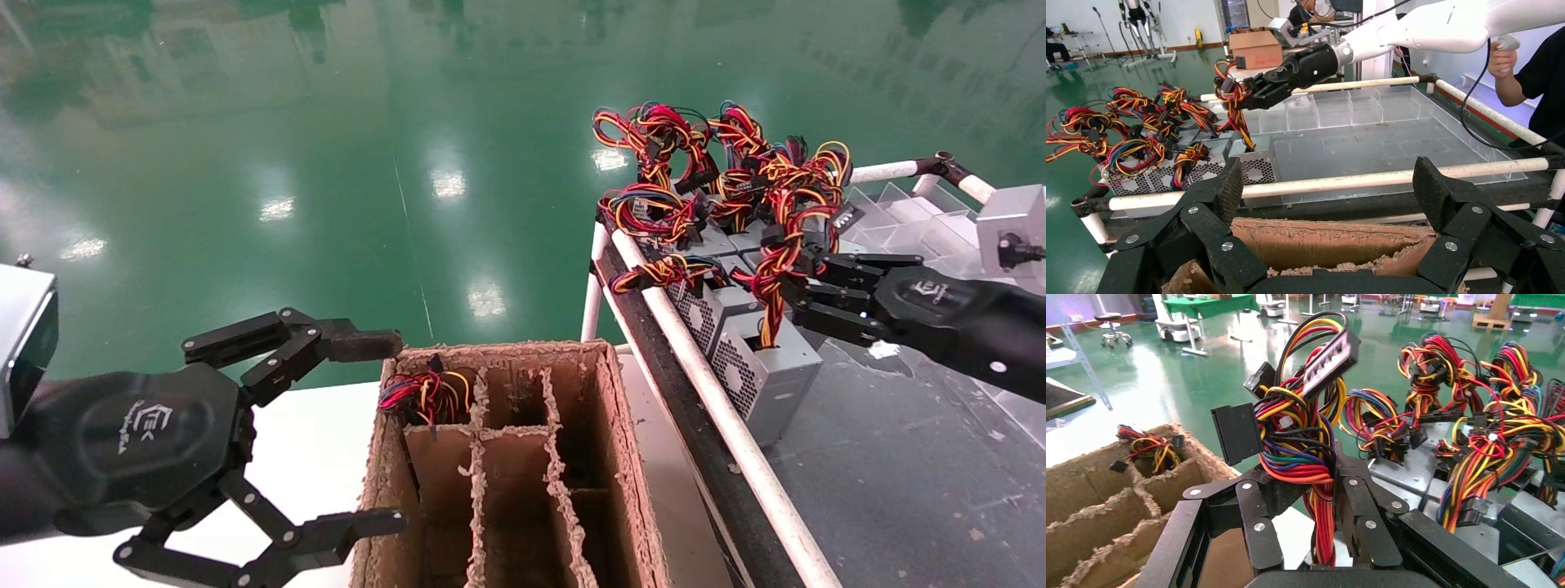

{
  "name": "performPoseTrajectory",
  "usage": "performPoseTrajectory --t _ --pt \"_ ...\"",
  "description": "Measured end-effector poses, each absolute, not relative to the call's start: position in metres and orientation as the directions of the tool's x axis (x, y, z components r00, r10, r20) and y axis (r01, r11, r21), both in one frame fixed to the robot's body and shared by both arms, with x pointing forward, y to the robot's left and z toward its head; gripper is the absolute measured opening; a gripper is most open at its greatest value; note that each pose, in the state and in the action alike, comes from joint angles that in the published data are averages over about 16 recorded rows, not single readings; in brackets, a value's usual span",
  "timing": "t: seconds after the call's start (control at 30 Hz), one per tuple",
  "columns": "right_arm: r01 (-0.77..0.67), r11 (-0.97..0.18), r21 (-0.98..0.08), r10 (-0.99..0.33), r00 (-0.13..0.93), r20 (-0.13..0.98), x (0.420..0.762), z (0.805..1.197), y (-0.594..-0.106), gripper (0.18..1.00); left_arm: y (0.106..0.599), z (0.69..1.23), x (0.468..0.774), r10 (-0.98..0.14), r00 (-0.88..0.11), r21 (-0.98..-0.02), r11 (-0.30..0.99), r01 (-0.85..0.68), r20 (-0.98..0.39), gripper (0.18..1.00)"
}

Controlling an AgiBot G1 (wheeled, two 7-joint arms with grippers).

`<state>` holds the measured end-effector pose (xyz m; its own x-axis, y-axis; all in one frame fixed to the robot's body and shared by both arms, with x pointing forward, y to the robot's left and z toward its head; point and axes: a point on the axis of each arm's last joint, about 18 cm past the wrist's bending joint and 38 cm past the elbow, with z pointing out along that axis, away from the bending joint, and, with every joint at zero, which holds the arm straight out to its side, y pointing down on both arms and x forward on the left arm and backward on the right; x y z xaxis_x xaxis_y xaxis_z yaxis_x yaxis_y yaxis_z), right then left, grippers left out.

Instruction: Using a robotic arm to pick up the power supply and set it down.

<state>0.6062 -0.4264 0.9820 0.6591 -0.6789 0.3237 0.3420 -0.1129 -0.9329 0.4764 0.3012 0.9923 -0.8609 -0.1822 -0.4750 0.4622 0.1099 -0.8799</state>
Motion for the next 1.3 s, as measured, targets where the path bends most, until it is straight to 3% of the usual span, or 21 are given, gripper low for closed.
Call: performPoseTrajectory --t 0.33,0.73,1.3 --pt "0.339 -0.119 -0.933 -0.678 0.659 0.326 0.608 0.987 -0.428 0.206 0.301 0.992 0.476 -0.182 -0.861 -0.88 0.11 0.462 -0.475 1.001" --pt "0.332 -0.156 -0.93 -0.657 0.669 0.349 0.605 0.991 -0.431 0.319 0.301 0.992 0.476 -0.182 -0.861 -0.88 0.11 0.462 -0.475 1.001" --pt "0.29 -0.216 -0.932 -0.651 0.669 0.359 0.594 0.993 -0.447 0.689 0.301 0.992 0.476 -0.182 -0.861 -0.88 0.11 0.462 -0.475 1.001"
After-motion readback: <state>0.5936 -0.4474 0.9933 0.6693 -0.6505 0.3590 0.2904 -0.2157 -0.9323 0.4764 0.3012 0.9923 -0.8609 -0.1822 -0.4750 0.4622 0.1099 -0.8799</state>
